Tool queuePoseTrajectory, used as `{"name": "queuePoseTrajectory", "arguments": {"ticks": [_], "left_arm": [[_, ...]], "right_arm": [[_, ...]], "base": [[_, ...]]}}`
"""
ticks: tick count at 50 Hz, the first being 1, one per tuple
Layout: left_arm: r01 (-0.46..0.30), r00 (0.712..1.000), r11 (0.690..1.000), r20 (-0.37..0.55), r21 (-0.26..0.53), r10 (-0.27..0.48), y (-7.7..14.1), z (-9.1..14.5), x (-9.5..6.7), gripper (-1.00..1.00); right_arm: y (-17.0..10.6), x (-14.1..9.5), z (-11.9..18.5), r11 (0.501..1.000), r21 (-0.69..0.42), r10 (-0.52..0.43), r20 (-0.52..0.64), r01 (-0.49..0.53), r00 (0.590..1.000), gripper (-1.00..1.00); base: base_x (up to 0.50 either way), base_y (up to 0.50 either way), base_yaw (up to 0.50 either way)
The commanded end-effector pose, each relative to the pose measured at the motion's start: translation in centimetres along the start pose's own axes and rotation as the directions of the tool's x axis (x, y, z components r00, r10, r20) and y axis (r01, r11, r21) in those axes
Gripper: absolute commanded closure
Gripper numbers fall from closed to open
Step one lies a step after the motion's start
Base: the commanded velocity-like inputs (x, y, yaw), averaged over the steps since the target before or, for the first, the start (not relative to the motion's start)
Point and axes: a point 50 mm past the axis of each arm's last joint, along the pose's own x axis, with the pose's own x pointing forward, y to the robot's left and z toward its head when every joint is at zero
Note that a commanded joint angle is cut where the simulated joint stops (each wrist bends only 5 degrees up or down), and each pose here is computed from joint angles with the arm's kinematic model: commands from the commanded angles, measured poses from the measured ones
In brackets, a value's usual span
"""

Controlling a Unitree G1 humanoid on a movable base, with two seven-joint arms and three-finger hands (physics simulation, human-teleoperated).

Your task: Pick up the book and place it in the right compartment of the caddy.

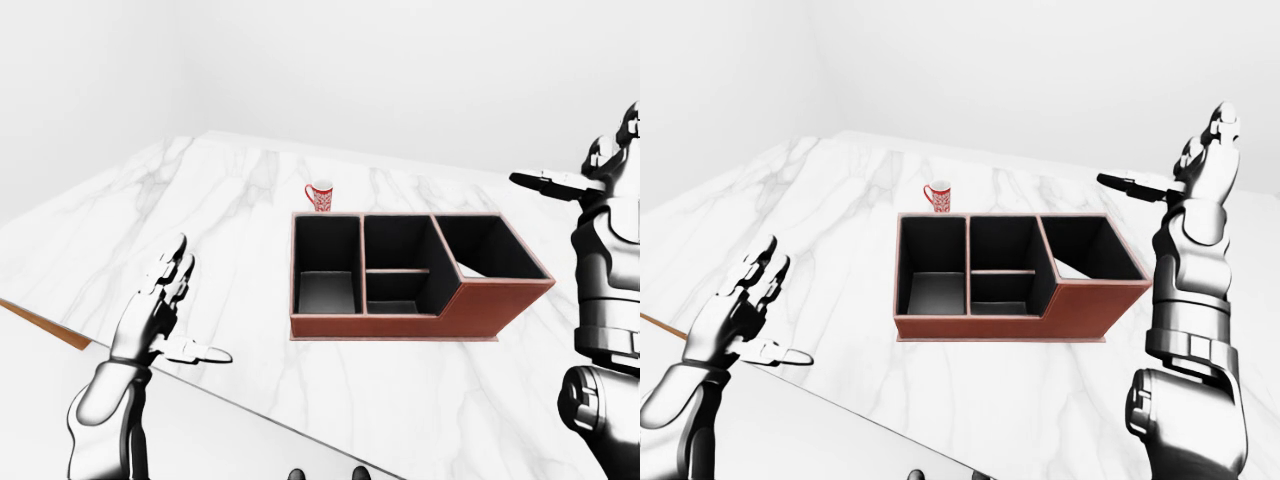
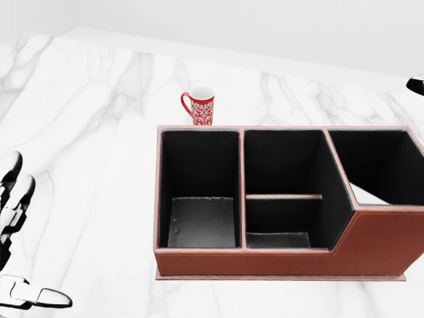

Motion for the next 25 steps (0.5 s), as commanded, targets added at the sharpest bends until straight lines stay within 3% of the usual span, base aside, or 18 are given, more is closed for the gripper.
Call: {"name": "queuePoseTrajectory", "arguments": {"ticks": [1, 10, 25], "left_arm": [[-0.017, 0.991, 0.999, 0.133, 0.027, 0.013, 0.3, 3.0, -0.2, -1.00], [-0.034, 0.970, 0.998, 0.244, 0.055, 0.019, 0.3, 5.6, -0.8, -1.00], [-0.092, 0.907, 0.993, 0.417, 0.068, 0.055, 0.6, 9.4, -1.1, -1.00]], "right_arm": [[0.9, -1.0, 5.0, 0.999, 0.012, 0.033, 0.222, -0.037, 0.974, -1.00], [1.6, -2.0, 8.1, 0.998, 0.003, 0.061, 0.354, -0.067, 0.933, -1.00], [2.2, -5.1, 13.0, 0.992, 0.022, 0.089, 0.572, -0.123, 0.816, -1.00]], "base": [[0.00, 0.00, 0.00], [0.00, 0.00, 0.00], [0.00, 0.00, 0.00]]}}
